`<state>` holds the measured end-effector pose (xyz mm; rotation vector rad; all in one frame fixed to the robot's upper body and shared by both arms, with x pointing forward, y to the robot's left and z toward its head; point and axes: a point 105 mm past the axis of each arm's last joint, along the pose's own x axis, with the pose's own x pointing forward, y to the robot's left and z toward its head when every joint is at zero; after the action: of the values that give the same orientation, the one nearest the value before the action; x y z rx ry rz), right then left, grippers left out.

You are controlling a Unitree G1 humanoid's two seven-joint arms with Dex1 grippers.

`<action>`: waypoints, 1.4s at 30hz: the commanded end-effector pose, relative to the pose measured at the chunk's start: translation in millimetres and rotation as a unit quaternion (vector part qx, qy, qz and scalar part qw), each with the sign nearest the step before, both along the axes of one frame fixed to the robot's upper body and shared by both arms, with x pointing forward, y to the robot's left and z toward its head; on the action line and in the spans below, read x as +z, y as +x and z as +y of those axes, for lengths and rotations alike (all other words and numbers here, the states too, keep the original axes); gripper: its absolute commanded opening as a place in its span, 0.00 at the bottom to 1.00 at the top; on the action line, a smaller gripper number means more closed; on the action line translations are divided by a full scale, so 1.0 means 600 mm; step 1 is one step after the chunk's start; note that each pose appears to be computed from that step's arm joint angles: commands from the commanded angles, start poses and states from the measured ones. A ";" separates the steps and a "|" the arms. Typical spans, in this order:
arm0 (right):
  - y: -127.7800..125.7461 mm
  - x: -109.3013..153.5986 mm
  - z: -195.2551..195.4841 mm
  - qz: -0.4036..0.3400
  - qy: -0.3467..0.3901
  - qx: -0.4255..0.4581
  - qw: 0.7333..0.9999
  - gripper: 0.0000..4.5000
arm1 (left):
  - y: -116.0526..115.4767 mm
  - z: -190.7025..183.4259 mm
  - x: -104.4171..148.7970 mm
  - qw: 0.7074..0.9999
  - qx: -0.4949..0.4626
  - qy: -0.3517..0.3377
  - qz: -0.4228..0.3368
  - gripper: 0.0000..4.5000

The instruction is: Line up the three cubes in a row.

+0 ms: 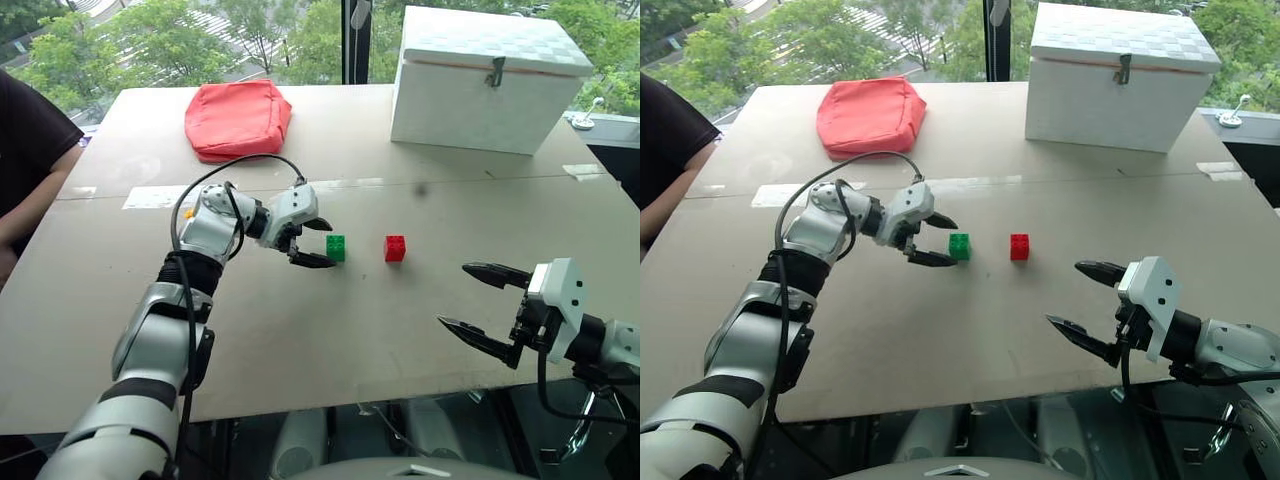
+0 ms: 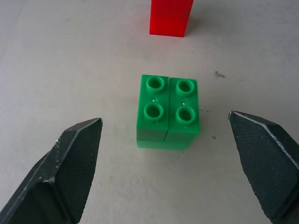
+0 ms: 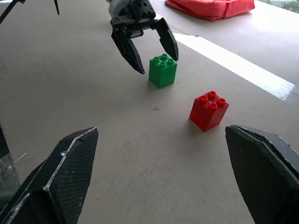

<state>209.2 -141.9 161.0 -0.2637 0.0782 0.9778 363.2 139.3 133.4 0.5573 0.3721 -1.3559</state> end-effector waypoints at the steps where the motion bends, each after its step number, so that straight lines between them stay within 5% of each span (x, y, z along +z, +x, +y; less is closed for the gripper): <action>1: -0.004 0.017 0.008 -0.024 0.008 0.013 1.000 1.00 | -0.018 0.023 0.055 0.997 0.024 -0.066 -0.026 0.98; 8: 0.002 0.022 0.018 -0.027 0.023 0.036 0.999 1.00 | -0.049 0.143 0.120 0.952 0.236 -0.191 -0.045 0.98; 14: 0.015 0.028 0.036 -0.034 0.033 0.071 0.996 1.00 | -0.041 0.296 0.097 0.867 0.474 -0.124 -0.092 0.98; 32: 0.013 0.030 0.042 -0.039 0.027 0.080 0.996 1.00 | 0.033 0.317 0.035 0.902 0.427 -0.003 -0.066 0.98; 35: 0.010 0.031 0.039 -0.040 0.025 0.074 0.996 1.00 | 0.033 0.314 0.024 0.911 0.407 0.024 -0.057 0.81; 39: 0.010 0.032 0.035 -0.039 0.020 0.065 0.997 1.00 | 0.037 0.307 0.032 0.920 0.385 0.028 -0.071 0.39; 42: 0.009 0.031 0.034 -0.038 0.019 0.063 0.997 1.00 | 0.032 0.281 0.047 0.942 0.328 -0.004 -0.069 0.35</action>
<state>217.5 -121.1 169.4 -0.2436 0.0139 1.0975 379.5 316.0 140.3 0.4518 0.4770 -0.6171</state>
